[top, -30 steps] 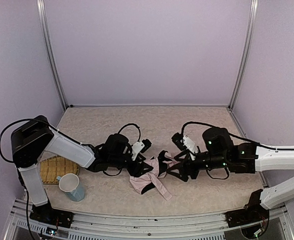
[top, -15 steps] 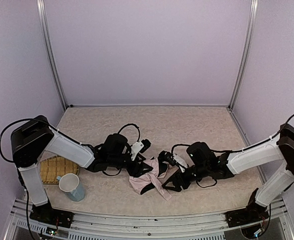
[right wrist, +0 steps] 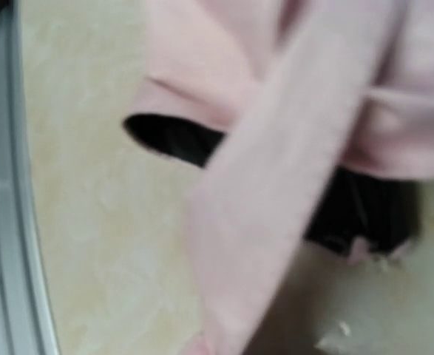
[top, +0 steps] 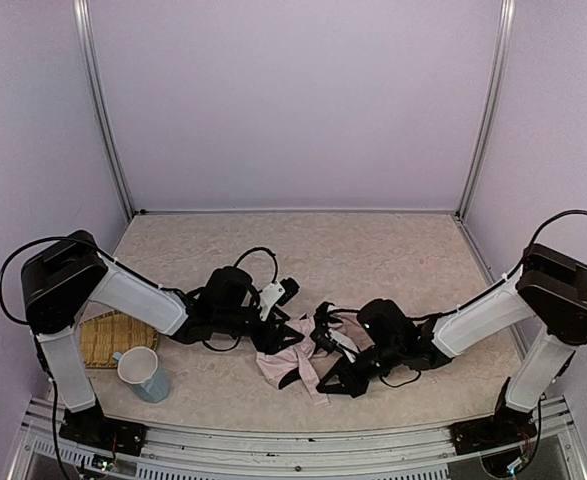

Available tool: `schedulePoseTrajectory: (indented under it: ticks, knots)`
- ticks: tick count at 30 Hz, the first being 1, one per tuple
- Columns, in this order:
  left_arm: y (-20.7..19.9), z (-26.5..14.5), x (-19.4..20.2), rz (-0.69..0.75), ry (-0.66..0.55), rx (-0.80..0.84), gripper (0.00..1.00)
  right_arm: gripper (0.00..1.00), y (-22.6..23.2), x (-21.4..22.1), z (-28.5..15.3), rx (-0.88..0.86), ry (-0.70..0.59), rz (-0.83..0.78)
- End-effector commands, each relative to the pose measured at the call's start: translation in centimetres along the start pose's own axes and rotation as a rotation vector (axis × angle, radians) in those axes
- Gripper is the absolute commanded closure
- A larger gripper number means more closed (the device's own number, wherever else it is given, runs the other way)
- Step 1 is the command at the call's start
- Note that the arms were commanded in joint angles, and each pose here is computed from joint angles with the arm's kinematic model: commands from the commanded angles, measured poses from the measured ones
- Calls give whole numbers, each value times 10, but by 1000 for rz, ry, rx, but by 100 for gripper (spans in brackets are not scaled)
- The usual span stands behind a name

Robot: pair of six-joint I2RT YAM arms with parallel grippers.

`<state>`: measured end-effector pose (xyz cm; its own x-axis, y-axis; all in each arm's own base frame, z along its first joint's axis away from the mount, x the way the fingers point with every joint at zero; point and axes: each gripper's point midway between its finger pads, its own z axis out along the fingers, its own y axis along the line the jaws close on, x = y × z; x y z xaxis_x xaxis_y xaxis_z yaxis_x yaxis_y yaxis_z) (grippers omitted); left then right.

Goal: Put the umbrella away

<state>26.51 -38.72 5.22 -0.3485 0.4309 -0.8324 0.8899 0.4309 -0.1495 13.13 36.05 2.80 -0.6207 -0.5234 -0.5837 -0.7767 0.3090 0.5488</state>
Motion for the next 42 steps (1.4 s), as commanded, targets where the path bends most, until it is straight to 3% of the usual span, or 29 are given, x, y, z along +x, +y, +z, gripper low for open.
schedulePoseTrajectory:
  ticks: [1,3,7,13,20,21,24,25,30,34,42]
  knots:
    - [4,-4,49,-31,146,-10,34,100,9,-13,-6,-11,-36,-18]
    - [4,-5,48,-30,141,-10,34,100,9,-18,-10,6,-50,-17]
    - [4,-5,47,-30,139,-7,33,78,4,-21,-10,36,-48,-21]
    - [3,-6,48,-30,141,-2,33,66,-2,-23,4,30,-32,-33]
    - [5,-7,48,-35,136,-3,33,67,0,-13,13,-21,-6,-17]
    - [6,-7,48,-35,135,-3,33,70,0,-13,13,-21,-6,-17]
    - [6,-7,48,-35,134,-3,33,96,1,-16,11,-24,-15,-18]
    - [6,-7,49,-37,137,-3,32,100,0,-18,9,-10,-19,-17]
    - [2,-12,47,-20,124,20,21,100,-47,-17,-25,325,2,65]
    - [-12,-21,38,46,84,58,13,100,-73,-9,-52,581,63,41]
    - [-48,-37,14,203,3,175,7,100,-83,2,-37,707,191,-40]
